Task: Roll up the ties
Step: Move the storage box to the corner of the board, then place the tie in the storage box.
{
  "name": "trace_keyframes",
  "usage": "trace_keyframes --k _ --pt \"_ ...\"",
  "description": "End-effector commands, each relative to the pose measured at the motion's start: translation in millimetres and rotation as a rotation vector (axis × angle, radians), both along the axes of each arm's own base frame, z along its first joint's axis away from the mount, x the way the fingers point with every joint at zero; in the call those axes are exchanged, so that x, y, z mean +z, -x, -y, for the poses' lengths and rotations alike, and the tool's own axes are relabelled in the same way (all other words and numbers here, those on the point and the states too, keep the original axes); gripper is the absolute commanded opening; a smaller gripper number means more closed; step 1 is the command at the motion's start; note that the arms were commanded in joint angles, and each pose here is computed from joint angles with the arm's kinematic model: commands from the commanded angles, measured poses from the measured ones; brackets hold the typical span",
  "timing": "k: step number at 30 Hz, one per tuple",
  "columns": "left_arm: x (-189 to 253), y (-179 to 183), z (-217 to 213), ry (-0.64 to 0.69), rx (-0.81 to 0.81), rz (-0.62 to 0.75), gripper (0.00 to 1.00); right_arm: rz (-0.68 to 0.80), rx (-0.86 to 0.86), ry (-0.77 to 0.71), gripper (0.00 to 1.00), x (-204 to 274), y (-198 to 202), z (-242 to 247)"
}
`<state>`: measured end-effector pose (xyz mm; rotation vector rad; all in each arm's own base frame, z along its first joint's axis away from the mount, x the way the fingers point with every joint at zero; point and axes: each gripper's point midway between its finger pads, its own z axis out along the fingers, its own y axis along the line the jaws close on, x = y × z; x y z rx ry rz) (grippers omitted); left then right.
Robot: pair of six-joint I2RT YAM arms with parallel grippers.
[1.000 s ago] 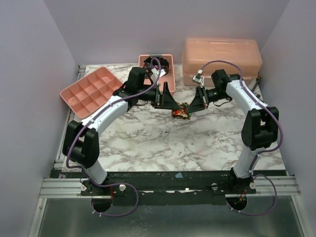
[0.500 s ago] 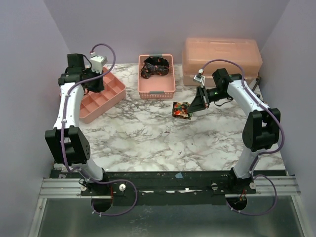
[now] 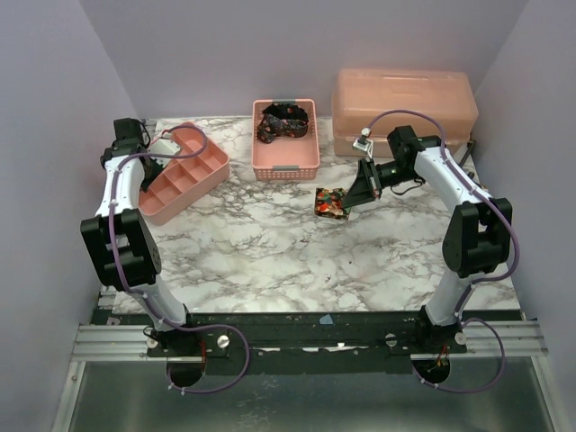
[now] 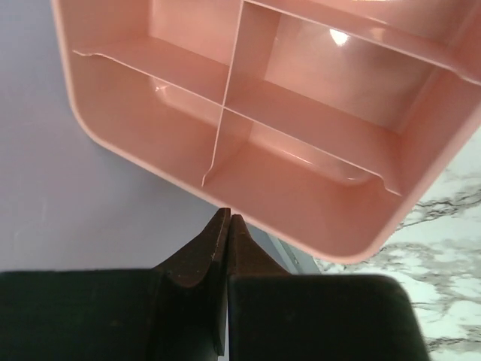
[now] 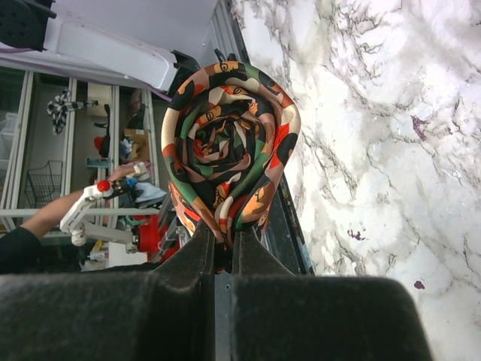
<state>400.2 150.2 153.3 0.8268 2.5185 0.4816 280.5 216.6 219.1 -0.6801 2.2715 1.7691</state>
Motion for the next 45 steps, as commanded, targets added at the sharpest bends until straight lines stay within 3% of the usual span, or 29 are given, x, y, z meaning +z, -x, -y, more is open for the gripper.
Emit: trace_keyframes --k 1,5,12,16,22,27,30,33,34,35,38,40,45 --pt "-16.5 -4.4 -10.8 -0.064 -0.038 -0.039 0.0 0.027 0.0 0.01 0.01 1.9 1.8 0.1" --pt "-48.4 11.4 -0.2 -0.022 -0.048 -0.134 0.0 0.011 -0.001 0.015 0.01 -3.2 1.3 0.3" --pt "-88.5 71.4 46.5 0.114 -0.081 -0.314 0.0 0.014 0.0 0.022 0.01 -5.8 0.8 1.0" --pt "-90.4 84.3 95.4 0.242 -0.125 -0.325 0.0 0.022 0.002 0.031 0.01 -8.0 -2.7 1.3" --pt "-71.8 73.5 169.1 0.428 -0.153 -0.301 0.0 0.046 0.0 0.038 0.01 -9.7 -9.8 1.0" --pt "-58.7 55.8 176.9 0.486 -0.067 -0.289 0.12 0.063 0.001 0.041 0.01 -8.6 -15.7 0.3" --pt "-23.4 44.1 179.6 0.541 -0.064 -0.196 0.29 0.091 -0.005 0.039 0.01 -4.3 -20.3 -0.6" --pt "47.0 37.0 214.1 0.74 -0.137 -0.041 0.64 0.126 -0.029 0.024 0.01 4.5 -28.2 -3.6" --pt "75.8 37.3 231.0 0.837 -0.164 0.001 0.89 0.146 -0.04 0.013 0.01 8.6 -32.1 -5.1" --pt "100.6 38.0 247.4 0.93 -0.188 0.026 0.98 0.162 -0.056 0.0 0.01 13.1 -37.2 -6.5" --pt "136.3 42.5 288.6 1.118 -0.121 -0.004 0.98 0.164 -0.084 -0.037 0.01 22.1 -45.3 -12.8" --pt "142.1 60.4 318.6 1.176 -0.161 -0.061 0.98 0.143 -0.09 -0.052 0.01 24.6 -47.5 -17.6" --pt "149.1 107.8 375.7 1.412 -0.209 -0.317 0.98 0.129 -0.055 -0.077 0.01 29.9 -40.9 -35.0"
